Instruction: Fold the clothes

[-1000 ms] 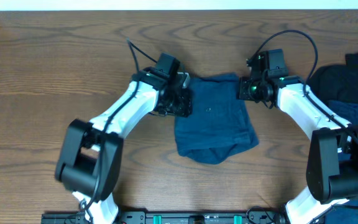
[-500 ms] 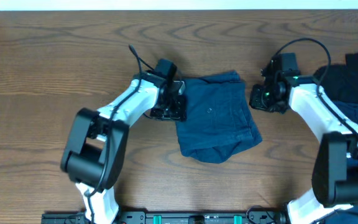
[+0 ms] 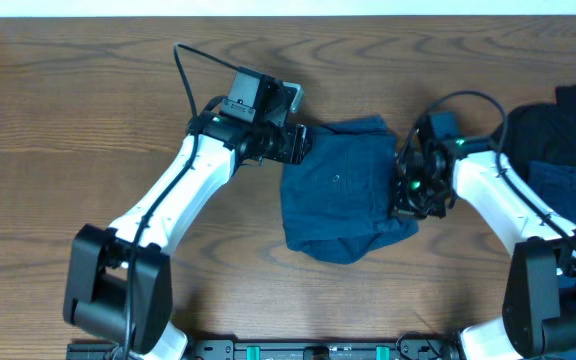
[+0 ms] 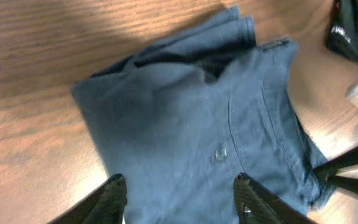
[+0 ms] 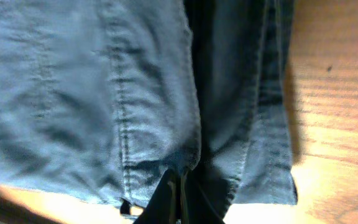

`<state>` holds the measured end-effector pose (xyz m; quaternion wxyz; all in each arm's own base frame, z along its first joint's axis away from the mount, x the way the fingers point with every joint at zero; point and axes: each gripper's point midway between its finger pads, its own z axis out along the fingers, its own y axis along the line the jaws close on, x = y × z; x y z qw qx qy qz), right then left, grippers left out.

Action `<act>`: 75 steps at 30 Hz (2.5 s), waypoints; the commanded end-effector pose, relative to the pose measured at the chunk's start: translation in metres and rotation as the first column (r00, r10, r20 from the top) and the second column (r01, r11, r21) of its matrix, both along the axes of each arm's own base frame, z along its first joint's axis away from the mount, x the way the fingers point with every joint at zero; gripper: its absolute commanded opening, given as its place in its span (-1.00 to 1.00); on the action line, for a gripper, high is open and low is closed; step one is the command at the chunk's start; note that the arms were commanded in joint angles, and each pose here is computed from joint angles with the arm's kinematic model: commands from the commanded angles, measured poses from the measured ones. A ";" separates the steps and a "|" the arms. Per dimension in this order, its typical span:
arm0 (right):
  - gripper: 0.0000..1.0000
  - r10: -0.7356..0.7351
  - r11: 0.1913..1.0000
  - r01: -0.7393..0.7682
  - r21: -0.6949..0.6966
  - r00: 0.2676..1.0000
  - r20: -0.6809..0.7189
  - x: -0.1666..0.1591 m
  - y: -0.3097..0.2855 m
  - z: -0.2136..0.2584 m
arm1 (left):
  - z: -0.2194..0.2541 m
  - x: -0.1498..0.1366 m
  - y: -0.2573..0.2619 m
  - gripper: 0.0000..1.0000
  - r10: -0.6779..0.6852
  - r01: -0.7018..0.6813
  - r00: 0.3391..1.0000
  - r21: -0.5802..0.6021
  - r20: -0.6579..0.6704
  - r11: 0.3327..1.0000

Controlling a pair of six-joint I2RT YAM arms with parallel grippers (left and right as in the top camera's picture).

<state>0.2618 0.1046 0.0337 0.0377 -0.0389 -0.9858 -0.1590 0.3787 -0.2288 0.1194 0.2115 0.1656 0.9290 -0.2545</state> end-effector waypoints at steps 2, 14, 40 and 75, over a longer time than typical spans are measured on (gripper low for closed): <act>-0.97 -0.101 0.976 0.094 -0.196 0.995 -0.025 -0.015 -0.028 -0.025 | -0.021 0.007 -0.008 -0.22 -0.050 0.050 0.999 -0.002 -0.002 0.999; -0.98 -0.130 0.902 0.121 -0.414 0.991 0.005 -0.025 -0.070 -0.038 | -0.087 0.018 -0.012 -0.14 -0.017 0.018 0.995 0.015 -0.095 1.000; -0.30 -0.127 0.991 0.133 -0.002 0.950 0.284 0.038 -0.025 0.074 | -0.002 -0.084 -0.045 -0.32 -0.207 0.195 0.957 -0.075 -0.202 0.978; -0.67 -0.167 0.962 0.071 0.264 0.917 0.362 0.075 0.000 0.051 | -0.031 -0.135 0.017 -0.46 0.024 0.019 0.938 0.122 -0.346 0.992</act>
